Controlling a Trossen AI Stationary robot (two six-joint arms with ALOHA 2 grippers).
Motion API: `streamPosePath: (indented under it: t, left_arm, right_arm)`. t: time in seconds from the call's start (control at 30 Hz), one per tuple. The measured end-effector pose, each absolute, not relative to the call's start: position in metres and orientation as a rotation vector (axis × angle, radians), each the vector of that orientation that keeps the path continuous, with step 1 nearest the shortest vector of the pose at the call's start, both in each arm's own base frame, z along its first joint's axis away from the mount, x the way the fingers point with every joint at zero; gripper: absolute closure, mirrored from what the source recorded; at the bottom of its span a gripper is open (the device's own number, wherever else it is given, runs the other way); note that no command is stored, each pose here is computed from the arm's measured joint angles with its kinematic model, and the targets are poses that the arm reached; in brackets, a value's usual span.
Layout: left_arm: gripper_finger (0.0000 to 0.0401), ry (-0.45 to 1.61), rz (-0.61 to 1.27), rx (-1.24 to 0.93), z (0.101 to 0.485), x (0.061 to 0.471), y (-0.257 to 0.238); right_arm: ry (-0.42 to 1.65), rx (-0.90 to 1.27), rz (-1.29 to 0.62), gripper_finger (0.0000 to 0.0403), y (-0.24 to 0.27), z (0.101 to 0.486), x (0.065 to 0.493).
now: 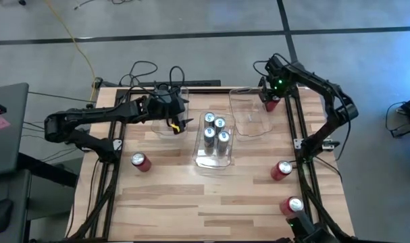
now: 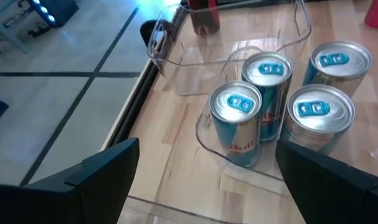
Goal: Sort soda cans
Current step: Put the red-black soda can into the right transparent bin
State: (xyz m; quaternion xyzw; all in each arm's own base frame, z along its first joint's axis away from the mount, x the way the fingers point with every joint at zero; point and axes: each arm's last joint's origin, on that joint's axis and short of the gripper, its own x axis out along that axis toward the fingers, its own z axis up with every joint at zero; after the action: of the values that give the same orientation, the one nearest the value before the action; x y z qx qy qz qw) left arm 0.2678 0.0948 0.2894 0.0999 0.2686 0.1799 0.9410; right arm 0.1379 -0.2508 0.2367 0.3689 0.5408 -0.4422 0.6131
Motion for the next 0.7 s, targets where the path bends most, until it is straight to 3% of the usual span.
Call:
streamPosePath:
  t: [0.53, 0.7]
  left_arm:
    - [0.0029, 0.520, 0.372, 0.206, 0.292, 0.269, 0.095]
    - [0.0029, 0.528, 0.377, 0.180, 0.291, 0.268, 0.095]
  right_arm:
    - [0.908, 0.659, -1.103, 0.0111, -0.193, 0.337, 0.130]
    - [0.849, 0.572, -1.048, 0.0111, -0.180, 0.350, 0.147]
